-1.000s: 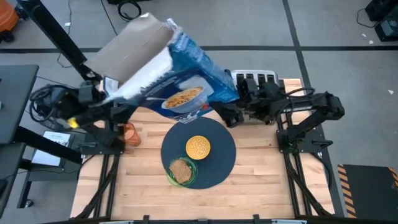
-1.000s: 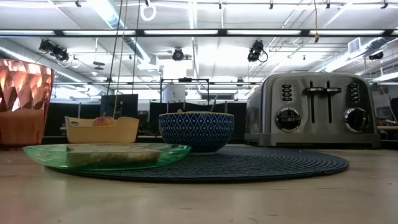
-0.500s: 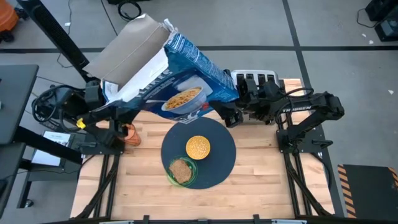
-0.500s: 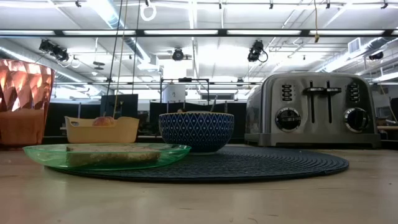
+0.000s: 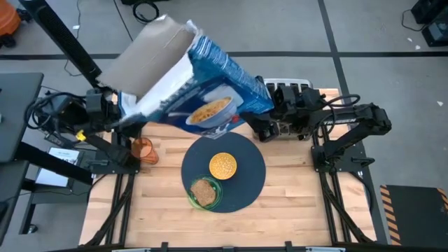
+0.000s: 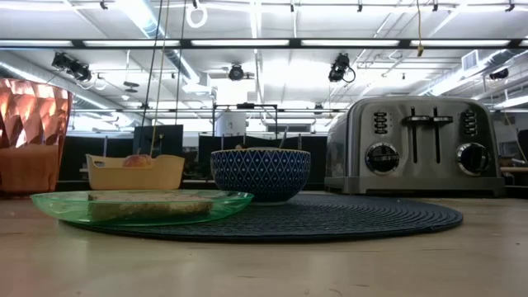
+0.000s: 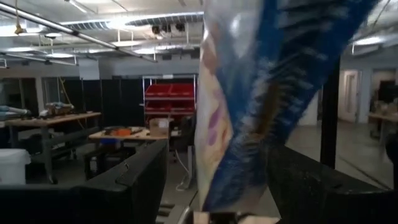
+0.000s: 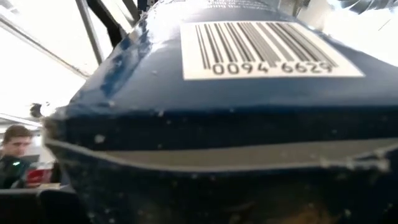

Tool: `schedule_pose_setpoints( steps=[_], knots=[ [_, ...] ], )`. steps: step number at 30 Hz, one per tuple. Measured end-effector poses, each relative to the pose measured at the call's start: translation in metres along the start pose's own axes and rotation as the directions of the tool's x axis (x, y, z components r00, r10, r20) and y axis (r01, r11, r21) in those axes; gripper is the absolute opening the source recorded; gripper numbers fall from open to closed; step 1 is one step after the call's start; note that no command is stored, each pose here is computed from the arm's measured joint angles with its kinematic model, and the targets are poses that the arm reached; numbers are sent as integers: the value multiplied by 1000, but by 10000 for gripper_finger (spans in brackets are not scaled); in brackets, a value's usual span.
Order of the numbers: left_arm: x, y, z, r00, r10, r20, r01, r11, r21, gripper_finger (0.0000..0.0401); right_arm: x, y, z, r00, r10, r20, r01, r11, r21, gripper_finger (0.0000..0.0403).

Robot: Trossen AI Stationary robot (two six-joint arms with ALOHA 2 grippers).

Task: Arrange a breakfast setting
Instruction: Pour the cereal in the yellow bowl on the dark blue table mat

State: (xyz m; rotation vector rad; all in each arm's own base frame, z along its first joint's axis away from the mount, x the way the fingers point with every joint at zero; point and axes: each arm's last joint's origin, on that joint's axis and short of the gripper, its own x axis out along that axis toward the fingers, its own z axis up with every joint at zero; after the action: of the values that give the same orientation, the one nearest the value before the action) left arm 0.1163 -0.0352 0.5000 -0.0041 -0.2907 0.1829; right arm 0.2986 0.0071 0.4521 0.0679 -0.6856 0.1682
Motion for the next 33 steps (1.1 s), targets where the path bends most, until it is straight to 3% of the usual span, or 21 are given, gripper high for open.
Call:
schedule_pose_setpoints(
  steps=[9,17,22,33],
  knots=[
    [-14,7,-6,995,-40,-95,46,997,58,257,-7,9,9,992,17,-122,-14,999,31,305],
    [-15,8,-3,995,-78,-68,79,997,20,256,-11,12,25,994,41,-103,-38,999,33,303],
    [-3,-2,-13,989,-83,-119,84,996,6,256,-15,7,31,991,53,-124,-47,998,49,302],
    [34,-25,-35,984,-47,-170,45,999,-19,256,-77,10,37,998,57,-27,-54,994,97,300]
  ],
)
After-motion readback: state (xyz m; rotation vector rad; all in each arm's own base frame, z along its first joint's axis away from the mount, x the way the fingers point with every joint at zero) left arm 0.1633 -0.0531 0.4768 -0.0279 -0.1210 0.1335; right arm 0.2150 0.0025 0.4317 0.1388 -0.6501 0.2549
